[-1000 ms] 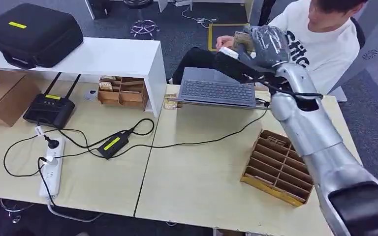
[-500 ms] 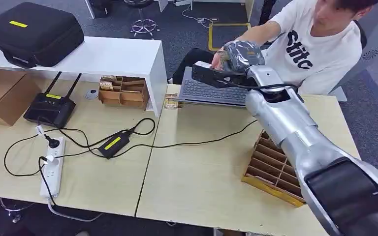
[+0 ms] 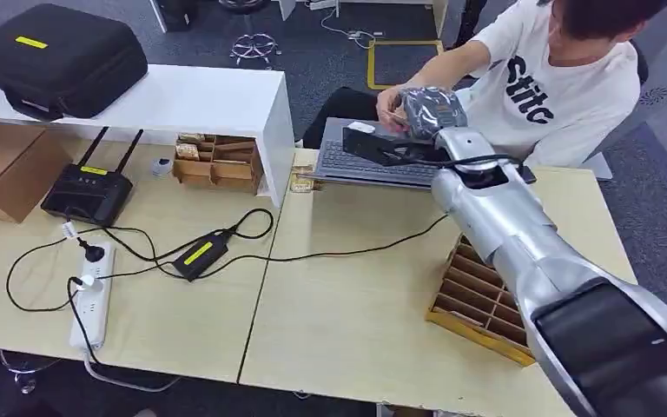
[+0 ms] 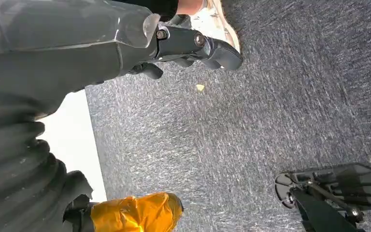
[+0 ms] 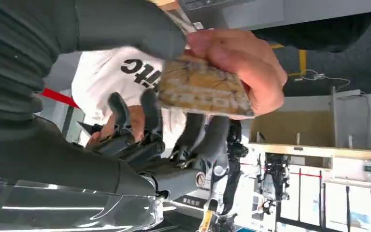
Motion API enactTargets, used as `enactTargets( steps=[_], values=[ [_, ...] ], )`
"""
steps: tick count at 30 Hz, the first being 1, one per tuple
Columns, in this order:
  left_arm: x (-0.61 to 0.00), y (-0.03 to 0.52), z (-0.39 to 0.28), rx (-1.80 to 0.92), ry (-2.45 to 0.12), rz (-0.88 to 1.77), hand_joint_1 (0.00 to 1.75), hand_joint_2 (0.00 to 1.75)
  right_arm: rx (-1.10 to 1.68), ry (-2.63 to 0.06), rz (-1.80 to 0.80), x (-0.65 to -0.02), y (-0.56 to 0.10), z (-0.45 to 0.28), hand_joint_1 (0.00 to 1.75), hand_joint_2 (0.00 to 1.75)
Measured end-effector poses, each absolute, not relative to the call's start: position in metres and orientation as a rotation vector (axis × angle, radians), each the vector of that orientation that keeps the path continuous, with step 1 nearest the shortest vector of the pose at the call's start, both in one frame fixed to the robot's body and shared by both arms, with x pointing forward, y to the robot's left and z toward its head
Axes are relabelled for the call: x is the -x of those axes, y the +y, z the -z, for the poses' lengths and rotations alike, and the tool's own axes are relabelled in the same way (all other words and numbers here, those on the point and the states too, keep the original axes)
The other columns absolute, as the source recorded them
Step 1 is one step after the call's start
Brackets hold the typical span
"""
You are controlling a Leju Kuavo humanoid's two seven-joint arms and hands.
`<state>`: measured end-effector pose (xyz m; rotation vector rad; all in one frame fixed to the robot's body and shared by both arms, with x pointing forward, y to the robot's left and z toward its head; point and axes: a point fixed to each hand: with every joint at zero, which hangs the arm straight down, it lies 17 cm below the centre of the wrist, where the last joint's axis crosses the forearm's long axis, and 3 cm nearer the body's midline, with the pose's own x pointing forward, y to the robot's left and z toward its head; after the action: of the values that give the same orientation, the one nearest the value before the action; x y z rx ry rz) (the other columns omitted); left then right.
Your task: Pass the card to the sensor for recognition and then transmit it.
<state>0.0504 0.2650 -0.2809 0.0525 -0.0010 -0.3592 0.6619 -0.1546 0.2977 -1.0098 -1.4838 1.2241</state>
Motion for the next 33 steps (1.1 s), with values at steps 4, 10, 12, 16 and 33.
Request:
enactTargets(
  steps=[4,10,12,16,33],
  values=[
    [-0.050,0.264,0.281,-0.047,-0.010,0.342,0.00,1.75,0.960,-1.617,-1.186,-0.658,-0.147,-0.313,0.00,1.75],
    [-0.042,0.263,0.282,-0.042,-0.007,0.321,0.00,1.75,0.903,-1.779,-1.114,-0.641,-0.161,-0.324,0.00,1.75],
    [-0.038,0.263,0.282,-0.041,-0.003,0.312,0.00,1.75,0.892,-1.821,-1.080,-0.632,-0.174,-0.321,0.00,1.75],
    [-0.036,0.263,0.283,-0.043,-0.007,0.283,0.00,1.75,0.849,-1.920,-0.993,-0.599,-0.204,-0.307,0.00,1.75],
    [-0.035,0.262,0.284,-0.048,-0.010,0.177,0.00,1.75,0.873,-1.956,-0.803,-0.480,-0.299,-0.243,0.00,1.75]
  ],
)
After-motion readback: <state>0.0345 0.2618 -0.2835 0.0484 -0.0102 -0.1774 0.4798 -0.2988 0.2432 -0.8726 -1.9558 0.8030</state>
